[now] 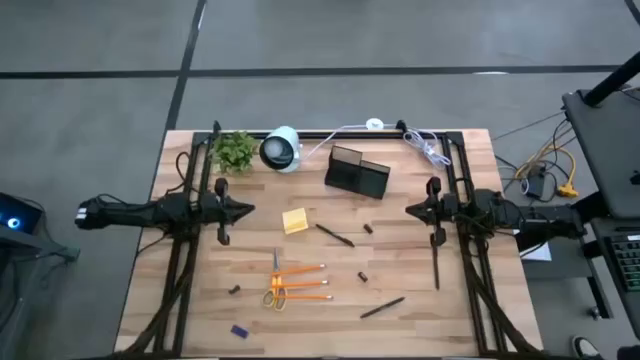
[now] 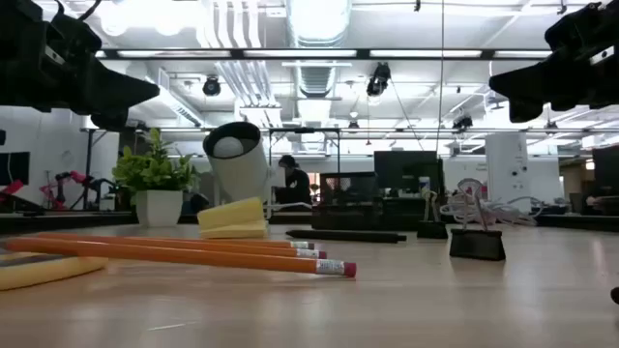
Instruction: Pick and place office supplies into organizer
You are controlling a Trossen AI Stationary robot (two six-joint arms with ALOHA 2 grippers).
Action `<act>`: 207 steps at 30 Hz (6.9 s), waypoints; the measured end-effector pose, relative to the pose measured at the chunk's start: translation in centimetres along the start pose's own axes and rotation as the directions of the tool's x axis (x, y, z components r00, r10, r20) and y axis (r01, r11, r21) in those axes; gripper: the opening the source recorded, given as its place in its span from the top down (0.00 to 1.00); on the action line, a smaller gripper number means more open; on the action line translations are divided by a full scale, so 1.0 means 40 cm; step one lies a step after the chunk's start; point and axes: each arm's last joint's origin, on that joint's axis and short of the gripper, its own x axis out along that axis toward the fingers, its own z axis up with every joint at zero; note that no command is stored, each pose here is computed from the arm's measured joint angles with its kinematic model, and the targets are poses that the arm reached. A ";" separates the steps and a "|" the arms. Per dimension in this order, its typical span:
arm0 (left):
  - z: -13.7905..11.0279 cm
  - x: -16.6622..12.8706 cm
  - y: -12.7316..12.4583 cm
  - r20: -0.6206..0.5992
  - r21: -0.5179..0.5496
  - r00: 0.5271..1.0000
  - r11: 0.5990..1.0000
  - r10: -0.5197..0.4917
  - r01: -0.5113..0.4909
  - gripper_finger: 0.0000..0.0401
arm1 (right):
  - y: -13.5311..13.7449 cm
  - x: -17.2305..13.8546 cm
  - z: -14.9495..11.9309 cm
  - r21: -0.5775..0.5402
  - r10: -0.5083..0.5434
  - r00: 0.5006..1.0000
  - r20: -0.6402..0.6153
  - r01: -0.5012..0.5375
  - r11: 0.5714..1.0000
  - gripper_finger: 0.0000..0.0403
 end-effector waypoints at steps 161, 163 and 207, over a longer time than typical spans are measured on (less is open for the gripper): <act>0.123 0.032 -0.001 0.346 -0.494 0.916 0.869 0.201 -0.004 0.58 | 0.074 0.394 0.191 0.285 -0.137 0.478 -0.868 0.704 0.651 0.62; 0.122 0.033 -0.001 0.345 -0.494 0.917 0.869 0.201 -0.004 0.58 | 0.076 0.409 0.182 0.232 -0.147 0.408 -0.901 0.739 0.632 0.62; 0.118 0.035 -0.001 0.336 -0.512 0.920 0.859 0.200 0.000 0.58 | 0.048 0.559 0.042 0.001 -0.130 0.120 -0.984 0.736 0.677 0.40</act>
